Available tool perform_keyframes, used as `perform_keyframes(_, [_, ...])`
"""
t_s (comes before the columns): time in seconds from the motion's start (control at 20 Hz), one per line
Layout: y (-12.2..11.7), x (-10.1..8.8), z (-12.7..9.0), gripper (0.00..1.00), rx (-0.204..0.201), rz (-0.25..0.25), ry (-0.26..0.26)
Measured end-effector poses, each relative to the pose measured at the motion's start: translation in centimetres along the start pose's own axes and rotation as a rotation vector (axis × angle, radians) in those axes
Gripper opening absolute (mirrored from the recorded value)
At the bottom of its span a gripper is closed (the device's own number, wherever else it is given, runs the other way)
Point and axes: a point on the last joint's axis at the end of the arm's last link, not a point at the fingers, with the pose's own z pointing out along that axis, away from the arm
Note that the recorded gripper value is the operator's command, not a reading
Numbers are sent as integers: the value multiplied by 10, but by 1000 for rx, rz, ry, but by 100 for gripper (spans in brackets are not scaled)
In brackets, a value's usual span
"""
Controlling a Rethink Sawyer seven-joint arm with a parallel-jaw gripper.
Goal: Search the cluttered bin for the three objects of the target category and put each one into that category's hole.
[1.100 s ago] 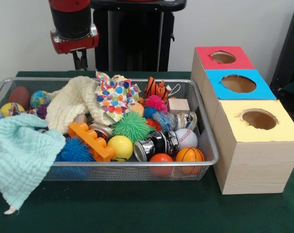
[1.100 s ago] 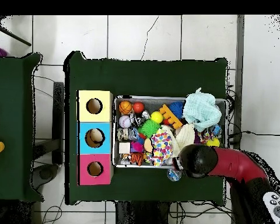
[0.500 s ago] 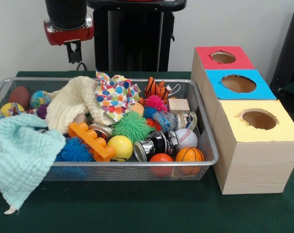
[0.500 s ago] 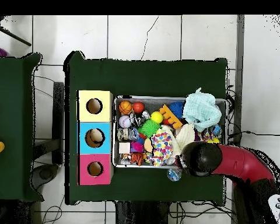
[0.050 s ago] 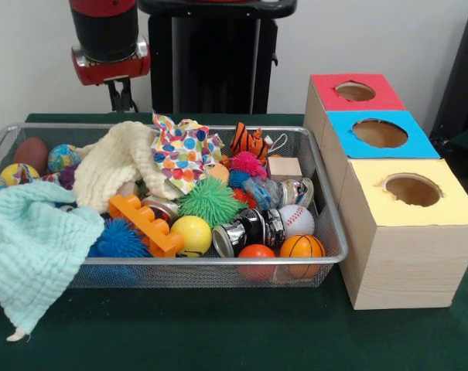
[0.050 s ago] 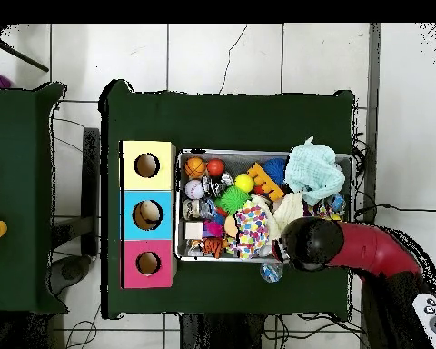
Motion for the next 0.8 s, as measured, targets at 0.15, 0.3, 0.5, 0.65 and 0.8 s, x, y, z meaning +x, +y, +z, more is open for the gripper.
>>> perform_keyframes(0.15, [2,1,24,0,-38,3,11])
perform_keyframes(0.3, [5,5,51,0,-81,10,19])
perform_keyframes(0.5, [6,9,78,0,-117,25,6])
perform_keyframes(0.65, [4,9,84,0,-114,31,-13])
perform_keyframes(0.8, [3,9,87,0,-116,37,-21])
